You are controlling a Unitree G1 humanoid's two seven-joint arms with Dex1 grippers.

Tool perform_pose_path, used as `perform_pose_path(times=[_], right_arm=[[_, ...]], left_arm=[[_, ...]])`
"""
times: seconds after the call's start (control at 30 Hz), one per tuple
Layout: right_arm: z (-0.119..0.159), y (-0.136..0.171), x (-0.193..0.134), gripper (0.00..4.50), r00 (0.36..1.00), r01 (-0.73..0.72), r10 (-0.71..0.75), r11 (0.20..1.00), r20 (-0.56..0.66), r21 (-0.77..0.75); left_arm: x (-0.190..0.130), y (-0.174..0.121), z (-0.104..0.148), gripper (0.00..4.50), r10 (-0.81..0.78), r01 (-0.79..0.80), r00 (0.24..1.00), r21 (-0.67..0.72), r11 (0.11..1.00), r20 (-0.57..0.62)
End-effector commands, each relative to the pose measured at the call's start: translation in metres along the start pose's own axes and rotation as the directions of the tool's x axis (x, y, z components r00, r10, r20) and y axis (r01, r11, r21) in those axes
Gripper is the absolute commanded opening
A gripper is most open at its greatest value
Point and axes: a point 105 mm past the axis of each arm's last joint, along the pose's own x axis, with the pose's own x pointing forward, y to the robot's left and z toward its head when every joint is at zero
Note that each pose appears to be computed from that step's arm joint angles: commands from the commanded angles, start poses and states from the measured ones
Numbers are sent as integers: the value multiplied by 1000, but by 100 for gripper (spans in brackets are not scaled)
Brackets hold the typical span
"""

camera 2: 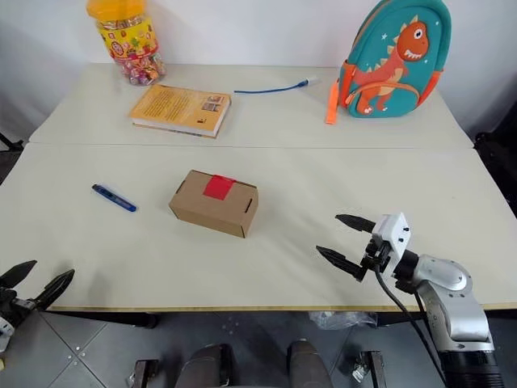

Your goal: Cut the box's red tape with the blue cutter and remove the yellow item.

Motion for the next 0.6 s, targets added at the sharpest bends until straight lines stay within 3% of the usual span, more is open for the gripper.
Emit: perform_pose_path(times=[0.03, 0.13, 0.17, 0.27, 0.47, 0.6], right_arm=[[12, 4, 8, 450, 999, -27, 28, 999, 27, -42], [14, 8, 17, 450, 998, -47, 48, 999, 38, -22], [14, 9, 26, 450, 998, -45, 45, 999, 33, 2], [9, 19, 50, 388, 994, -96, 96, 995, -48, 13], [-6, 40, 93, 181, 978, -171, 163, 984, -133, -52], [-10, 38, 121, 39, 979, -149, 132, 983, -155, -104]], left_arm=[[1, -3, 10, 445, -4, 3, 1000, 63, 998, 21], [8, -18, 23, 445, -85, 82, 994, 51, 995, 64], [17, -27, 36, 428, -122, 119, 986, 34, 992, 109], [54, -44, 65, 360, -187, 167, 972, 138, 976, 141], [124, -50, 99, 172, -156, 126, 981, 229, 965, 115], [157, -80, 100, 48, -276, 257, 960, 233, 938, 54]])
